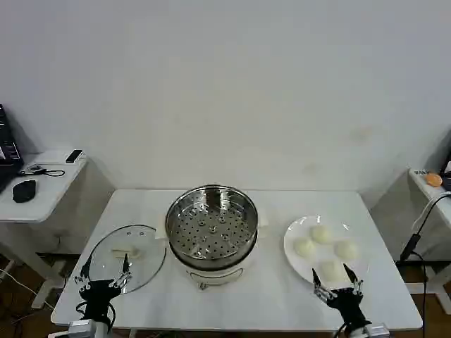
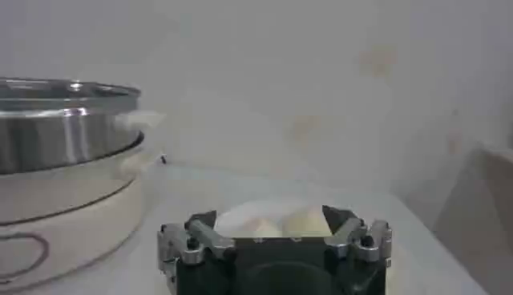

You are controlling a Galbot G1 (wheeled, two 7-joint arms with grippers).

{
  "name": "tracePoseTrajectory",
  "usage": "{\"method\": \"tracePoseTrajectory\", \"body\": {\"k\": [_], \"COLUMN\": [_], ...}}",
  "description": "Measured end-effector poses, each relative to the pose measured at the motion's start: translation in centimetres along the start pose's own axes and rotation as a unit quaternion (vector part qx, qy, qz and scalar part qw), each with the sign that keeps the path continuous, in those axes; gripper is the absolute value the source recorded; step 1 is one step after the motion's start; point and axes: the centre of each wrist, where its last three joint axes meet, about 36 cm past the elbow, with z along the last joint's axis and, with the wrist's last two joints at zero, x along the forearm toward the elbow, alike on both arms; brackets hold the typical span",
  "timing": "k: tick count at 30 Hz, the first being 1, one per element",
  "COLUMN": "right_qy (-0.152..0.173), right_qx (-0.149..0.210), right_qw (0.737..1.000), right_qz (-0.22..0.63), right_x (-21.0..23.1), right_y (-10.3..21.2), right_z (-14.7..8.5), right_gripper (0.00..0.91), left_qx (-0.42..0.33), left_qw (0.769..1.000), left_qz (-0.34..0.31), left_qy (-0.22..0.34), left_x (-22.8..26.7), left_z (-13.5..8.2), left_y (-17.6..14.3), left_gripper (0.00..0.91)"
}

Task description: Take steamed baozi put them in steamer then cover it.

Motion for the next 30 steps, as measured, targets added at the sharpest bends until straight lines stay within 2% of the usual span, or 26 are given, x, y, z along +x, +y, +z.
{"method": "tracePoseTrajectory", "body": {"k": [7,15,23,30], "right_qy": [0.019,0.075,0.127,0.158], "right_qx": [0.093,0.233,0.367,0.435], "right_qw": [0.995,0.967,0.907,0.848], "right_qz": [-0.002,-0.064,-0.162,-0.257], "right_x": [-2.6,-6.7,-12.8,-18.7], "right_y": [-4.7,-11.3,-15.4,-15.9], "right_z": [-2.0,-5.5,-10.0,-13.5], "right_gripper": [0.907,0.907,0.907,0.907], "left_qx": [-0.023,-0.026,-0.026,-0.032], "left_qw": [1.0,0.999,0.999,0.999], "left_qz": [0.016,0.023,0.027,0.031], "left_qy": [0.007,0.013,0.004,-0.006], "left_x": [0.0,0.2,0.1,0.1], "left_z": [-0.1,0.3,0.2,0.0], "left_y": [0.1,-0.2,-0.5,-0.3], "left_gripper": [0.907,0.907,0.907,0.907]}}
